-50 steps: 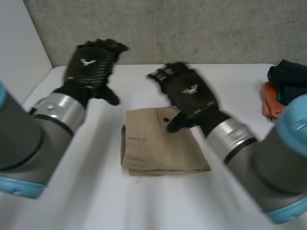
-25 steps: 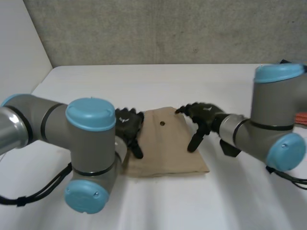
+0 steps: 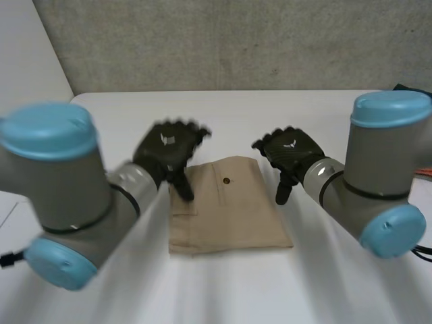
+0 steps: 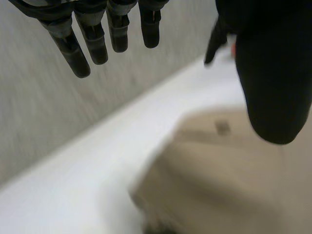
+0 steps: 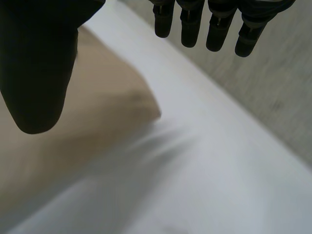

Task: Fold the laundry.

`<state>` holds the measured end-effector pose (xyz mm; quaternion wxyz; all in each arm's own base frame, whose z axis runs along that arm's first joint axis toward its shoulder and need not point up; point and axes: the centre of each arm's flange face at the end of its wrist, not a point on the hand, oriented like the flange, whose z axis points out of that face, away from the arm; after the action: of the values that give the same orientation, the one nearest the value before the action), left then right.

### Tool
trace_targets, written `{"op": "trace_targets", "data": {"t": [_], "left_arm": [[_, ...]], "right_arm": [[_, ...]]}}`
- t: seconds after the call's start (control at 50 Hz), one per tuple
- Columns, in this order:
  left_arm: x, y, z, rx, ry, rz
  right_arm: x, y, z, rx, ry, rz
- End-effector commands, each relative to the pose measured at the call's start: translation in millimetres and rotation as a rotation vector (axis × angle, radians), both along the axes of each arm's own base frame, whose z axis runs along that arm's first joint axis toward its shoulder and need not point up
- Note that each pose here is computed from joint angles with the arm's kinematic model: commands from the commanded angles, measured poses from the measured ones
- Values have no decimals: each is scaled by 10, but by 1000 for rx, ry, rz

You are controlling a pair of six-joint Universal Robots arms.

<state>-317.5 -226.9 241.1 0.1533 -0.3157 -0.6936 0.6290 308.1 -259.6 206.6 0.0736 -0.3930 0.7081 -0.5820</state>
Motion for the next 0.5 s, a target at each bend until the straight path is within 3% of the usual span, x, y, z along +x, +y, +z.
{"op": "trace_targets", "data": {"t": [0.02, 0.12, 0.2, 0.28, 0.5], "left_arm": [[15, -35, 575, -136, 112, -147], [-78, 149, 697, -91, 152, -362], [-108, 263, 700, -44, 166, -482], [-126, 310, 698, -34, 169, -529], [-128, 330, 636, -9, 166, -532]], "right_arm": [[46, 583, -63, -89, 2, 68], [99, 1017, -442, -48, 28, 150], [171, 1128, -736, -72, 17, 162], [222, 1053, -956, -126, 6, 115], [444, 717, -1154, -263, -26, 64]]}}
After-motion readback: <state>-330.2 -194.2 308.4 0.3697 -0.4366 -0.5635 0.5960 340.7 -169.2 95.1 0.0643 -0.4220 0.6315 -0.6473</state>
